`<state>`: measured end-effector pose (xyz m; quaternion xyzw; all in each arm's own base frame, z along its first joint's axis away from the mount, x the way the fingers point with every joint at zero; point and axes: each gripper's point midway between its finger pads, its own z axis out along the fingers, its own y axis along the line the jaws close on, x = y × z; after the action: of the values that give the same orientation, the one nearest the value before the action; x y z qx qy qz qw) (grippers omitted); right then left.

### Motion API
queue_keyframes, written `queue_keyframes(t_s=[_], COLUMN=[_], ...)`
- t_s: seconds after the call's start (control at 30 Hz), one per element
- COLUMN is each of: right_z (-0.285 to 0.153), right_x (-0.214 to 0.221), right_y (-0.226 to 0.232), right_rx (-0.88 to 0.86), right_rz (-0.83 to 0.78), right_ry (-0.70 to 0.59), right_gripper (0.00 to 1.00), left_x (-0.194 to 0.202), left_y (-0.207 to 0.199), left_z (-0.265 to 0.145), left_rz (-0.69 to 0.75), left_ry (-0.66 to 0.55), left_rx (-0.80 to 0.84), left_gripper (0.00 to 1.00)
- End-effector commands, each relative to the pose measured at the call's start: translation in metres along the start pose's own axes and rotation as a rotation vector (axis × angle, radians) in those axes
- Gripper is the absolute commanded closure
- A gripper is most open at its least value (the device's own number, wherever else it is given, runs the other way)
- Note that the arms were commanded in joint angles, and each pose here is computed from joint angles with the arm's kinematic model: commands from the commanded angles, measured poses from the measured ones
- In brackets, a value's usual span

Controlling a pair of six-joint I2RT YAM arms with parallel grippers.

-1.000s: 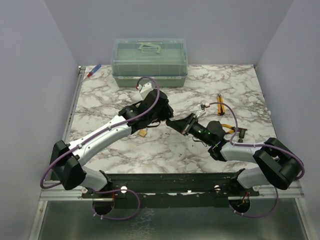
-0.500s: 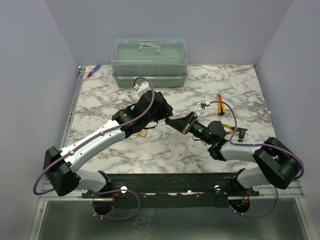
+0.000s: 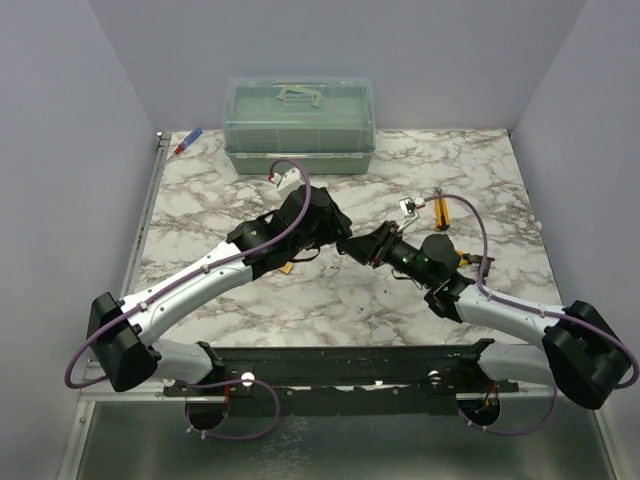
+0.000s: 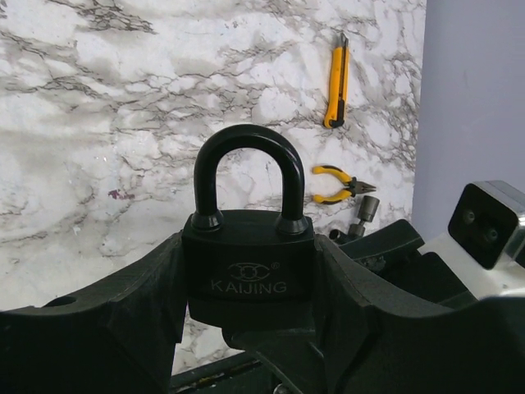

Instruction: Unlock with the key

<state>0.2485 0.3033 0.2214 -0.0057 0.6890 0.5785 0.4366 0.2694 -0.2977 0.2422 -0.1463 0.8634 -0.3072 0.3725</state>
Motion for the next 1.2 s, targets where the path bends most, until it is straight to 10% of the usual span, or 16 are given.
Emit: queue_keyframes(t_s=[0.0, 0.47, 0.97, 1.17], right_z=[-0.013, -0.024, 0.005, 0.005], right_x=[-0.016, -0.022, -0.044, -0.040], right_y=[-0.013, -0.018, -0.027, -0.035], right_rx=[0.092, 0.143, 0.205, 0.234], right_rz=[-0.113, -0.145, -0.108, -0.100], right_ry=[-0.053, -0.086, -0.203, -0.207], right_gripper=[0.51, 0.36, 0.52, 0.73], left_x=[0.009, 0.004, 0.007, 0.008], left_y=[-0.026, -0.035, -0.033, -0.035], left_z=[-0.005, 0.005, 0.008, 0.010], left_rz=[-0.046, -0.085, -0.119, -0.136], left_ry=[0.060, 0.055, 0.057, 0.059], left_rx=[0.059, 0.054, 0.050, 0.054], left_gripper=[1.00, 1.00, 1.00, 1.00])
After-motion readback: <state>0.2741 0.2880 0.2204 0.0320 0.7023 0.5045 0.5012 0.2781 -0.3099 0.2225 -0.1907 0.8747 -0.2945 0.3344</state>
